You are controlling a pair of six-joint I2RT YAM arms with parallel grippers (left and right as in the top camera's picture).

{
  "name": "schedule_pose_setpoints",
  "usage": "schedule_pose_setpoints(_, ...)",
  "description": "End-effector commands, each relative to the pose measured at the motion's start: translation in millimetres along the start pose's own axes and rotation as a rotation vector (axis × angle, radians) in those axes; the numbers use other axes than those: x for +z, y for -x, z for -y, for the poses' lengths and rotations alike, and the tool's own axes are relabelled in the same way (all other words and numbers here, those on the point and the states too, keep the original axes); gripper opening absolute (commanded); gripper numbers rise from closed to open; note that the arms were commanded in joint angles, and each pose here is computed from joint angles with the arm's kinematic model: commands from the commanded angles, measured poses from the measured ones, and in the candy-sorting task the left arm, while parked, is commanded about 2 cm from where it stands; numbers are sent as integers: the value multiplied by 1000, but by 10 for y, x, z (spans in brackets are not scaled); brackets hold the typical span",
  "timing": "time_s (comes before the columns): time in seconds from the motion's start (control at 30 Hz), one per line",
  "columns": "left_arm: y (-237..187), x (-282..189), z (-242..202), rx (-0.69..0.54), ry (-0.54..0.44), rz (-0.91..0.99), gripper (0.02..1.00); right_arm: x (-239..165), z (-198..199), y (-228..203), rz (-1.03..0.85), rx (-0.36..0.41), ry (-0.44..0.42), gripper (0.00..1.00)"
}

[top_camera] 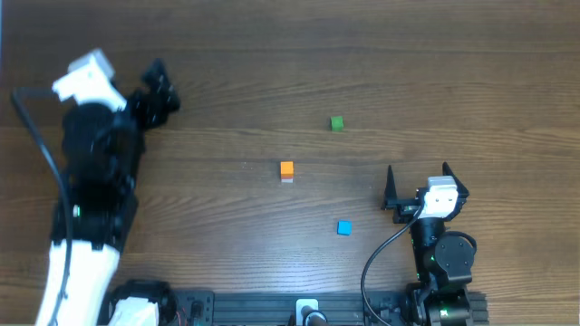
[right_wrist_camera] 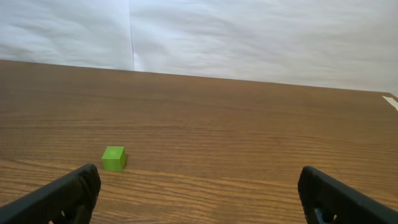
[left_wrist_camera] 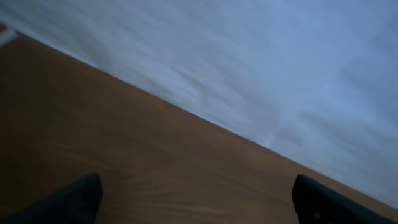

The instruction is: Stack Cubes

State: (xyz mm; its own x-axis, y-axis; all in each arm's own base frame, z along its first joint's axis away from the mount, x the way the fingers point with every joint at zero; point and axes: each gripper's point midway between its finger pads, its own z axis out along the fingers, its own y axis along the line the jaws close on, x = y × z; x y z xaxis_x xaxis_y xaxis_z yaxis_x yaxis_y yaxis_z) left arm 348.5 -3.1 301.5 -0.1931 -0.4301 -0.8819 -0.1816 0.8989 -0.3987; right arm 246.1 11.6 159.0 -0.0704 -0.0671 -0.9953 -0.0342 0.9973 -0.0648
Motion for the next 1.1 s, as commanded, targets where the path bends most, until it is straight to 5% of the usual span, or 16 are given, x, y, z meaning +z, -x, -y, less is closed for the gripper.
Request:
schedule_pose_setpoints(0.03, -152, -253, -252, 124, -28, 82, 987, 0, 4, -15, 2, -3, 0, 991)
schedule_pose_setpoints(0.43, -663, -683, -455, 302, -157, 214, 978, 0, 4, -15, 2, -3, 0, 991)
schedule_pose_setpoints(1.1, -1359, -643, -703, 383, -192, 192, 1000, 0, 4, -15, 2, -4, 0, 993)
